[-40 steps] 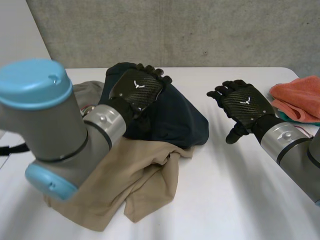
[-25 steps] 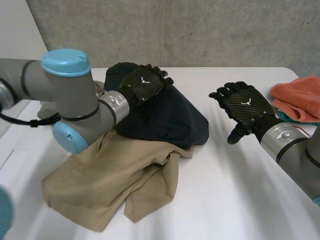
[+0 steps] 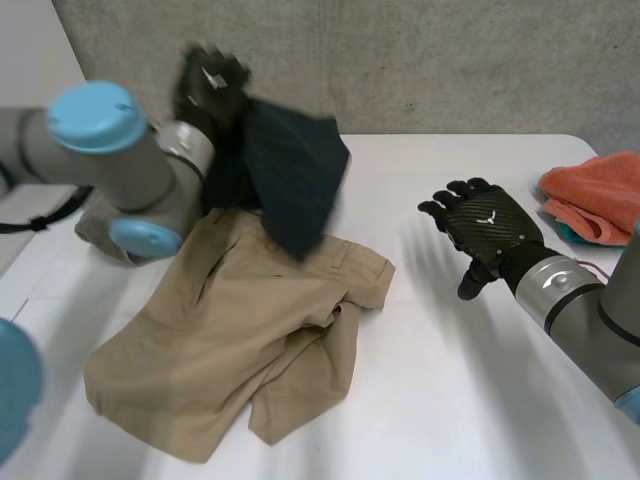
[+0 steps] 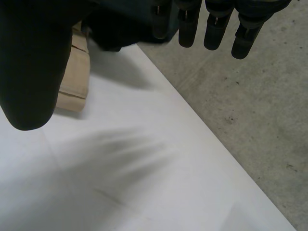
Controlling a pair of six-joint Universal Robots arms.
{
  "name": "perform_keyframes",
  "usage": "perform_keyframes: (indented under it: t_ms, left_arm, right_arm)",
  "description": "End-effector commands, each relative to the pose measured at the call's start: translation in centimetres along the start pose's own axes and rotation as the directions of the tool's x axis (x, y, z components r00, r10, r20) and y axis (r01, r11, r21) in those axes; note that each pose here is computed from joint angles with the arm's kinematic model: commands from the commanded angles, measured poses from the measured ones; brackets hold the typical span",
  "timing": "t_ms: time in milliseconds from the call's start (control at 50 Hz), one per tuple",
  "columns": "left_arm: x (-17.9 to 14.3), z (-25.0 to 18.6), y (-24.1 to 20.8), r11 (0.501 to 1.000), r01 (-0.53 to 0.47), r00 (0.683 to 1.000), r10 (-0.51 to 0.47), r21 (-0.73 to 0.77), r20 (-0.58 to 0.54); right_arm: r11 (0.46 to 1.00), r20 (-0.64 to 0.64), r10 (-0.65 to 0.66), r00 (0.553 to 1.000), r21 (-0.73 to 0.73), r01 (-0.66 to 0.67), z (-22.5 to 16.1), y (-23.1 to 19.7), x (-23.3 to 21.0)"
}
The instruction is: Fold the laundry.
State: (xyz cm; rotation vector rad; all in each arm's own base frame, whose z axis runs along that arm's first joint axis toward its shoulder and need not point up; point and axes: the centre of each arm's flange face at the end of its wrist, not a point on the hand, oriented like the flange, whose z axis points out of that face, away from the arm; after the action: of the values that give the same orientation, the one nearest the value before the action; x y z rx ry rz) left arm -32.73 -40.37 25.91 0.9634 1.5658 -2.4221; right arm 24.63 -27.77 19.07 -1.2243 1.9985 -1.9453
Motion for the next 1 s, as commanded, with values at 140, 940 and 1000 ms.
perform_keyframes:
  t_ms: [140,940,1000]
  left_arm:
    - [-16.3,1.1,2.8,0.996,-0.049,0.893,0.075,-0.070,0.444]
    - [-1.6,-20.1,-0.4,0.770,0.224,0.925,-0.362,-0.597,-0.119]
    - [2.0,-23.6,-1.1,0.755,0.237,0.887,-0.424,-0.611,-0.180]
  right_arm:
    - [1.000,0.030,-0.012,0.999,0.000,0.012,-0.2,-0.3,-1.2]
    - [0.984,0.234,0.039,0.971,-0.176,0.003,0.0,-3.7,-4.8]
    - [0.990,0.316,-0.096,0.944,-0.068,0.124,2.1,-3.1,-6.9]
